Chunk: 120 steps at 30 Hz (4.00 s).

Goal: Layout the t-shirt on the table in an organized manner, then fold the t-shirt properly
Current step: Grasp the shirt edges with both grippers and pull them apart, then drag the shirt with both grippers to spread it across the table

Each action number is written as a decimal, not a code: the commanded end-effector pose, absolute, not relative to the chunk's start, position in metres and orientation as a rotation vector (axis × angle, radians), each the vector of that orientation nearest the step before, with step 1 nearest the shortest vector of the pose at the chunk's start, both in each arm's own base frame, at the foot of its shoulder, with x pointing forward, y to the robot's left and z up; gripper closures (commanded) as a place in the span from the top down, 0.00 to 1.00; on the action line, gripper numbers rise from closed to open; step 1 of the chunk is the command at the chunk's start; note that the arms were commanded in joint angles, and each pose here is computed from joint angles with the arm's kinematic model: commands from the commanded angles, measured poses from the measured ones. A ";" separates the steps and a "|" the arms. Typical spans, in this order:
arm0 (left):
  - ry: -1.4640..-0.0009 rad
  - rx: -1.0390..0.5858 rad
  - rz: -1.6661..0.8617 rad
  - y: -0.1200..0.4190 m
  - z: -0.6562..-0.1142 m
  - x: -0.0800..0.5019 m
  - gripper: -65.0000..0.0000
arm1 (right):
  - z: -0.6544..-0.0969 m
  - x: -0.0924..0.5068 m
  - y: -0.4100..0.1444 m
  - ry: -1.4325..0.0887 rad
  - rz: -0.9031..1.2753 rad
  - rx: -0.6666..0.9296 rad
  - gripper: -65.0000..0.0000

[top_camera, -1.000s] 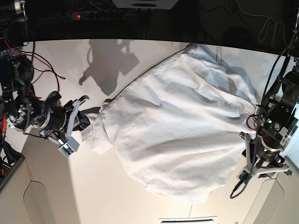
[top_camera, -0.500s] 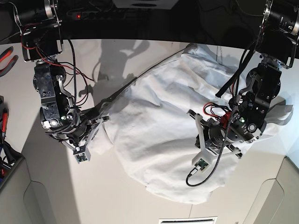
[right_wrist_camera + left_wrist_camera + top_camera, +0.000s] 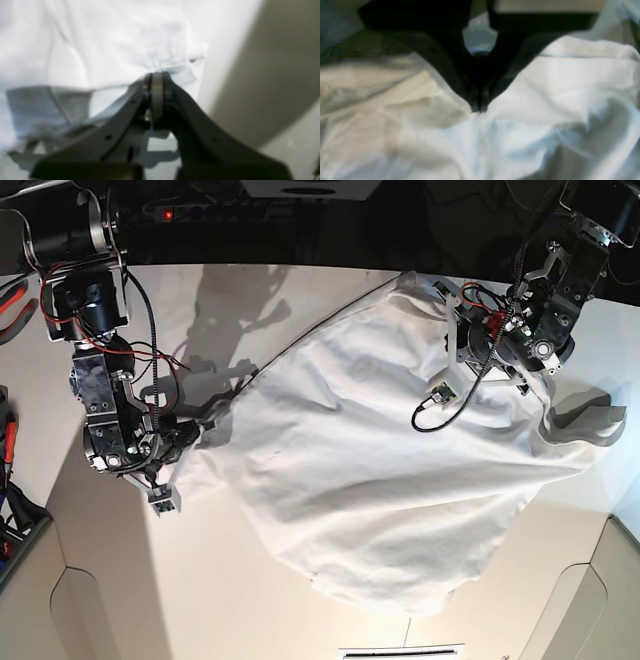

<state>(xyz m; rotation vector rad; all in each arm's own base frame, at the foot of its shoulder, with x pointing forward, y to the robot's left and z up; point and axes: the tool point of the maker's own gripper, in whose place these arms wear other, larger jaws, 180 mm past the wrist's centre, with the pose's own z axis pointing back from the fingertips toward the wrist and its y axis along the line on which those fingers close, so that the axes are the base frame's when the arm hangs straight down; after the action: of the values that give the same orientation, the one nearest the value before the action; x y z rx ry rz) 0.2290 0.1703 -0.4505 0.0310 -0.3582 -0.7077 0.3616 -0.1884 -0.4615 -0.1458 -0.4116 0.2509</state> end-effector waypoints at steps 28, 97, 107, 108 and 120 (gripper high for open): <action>-0.559 0.486 -0.571 0.277 -0.379 0.294 0.00 | -0.281 0.351 -0.156 -0.941 0.306 0.136 0.00; -0.962 0.168 -0.564 0.158 -0.325 0.376 0.07 | -0.271 0.533 -0.191 -1.069 0.088 -0.162 0.20; -1.010 -0.178 -0.521 0.065 -0.321 0.420 0.41 | -0.340 0.509 -0.241 -0.866 0.032 -0.301 0.25; -0.987 -0.196 -0.515 0.061 -0.330 0.423 0.47 | -0.349 0.506 -0.245 -0.844 0.030 -0.305 0.25; -0.831 -0.142 -0.433 0.070 -0.415 0.430 0.57 | -0.390 0.485 -0.246 -0.802 0.045 -0.300 0.25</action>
<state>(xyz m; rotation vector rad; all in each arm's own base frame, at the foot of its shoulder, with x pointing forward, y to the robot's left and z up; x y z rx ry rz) 0.4100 0.0754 -0.4383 -0.1310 -0.7548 -0.4348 0.4659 -0.2419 -0.4152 -0.2847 -0.7295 0.0497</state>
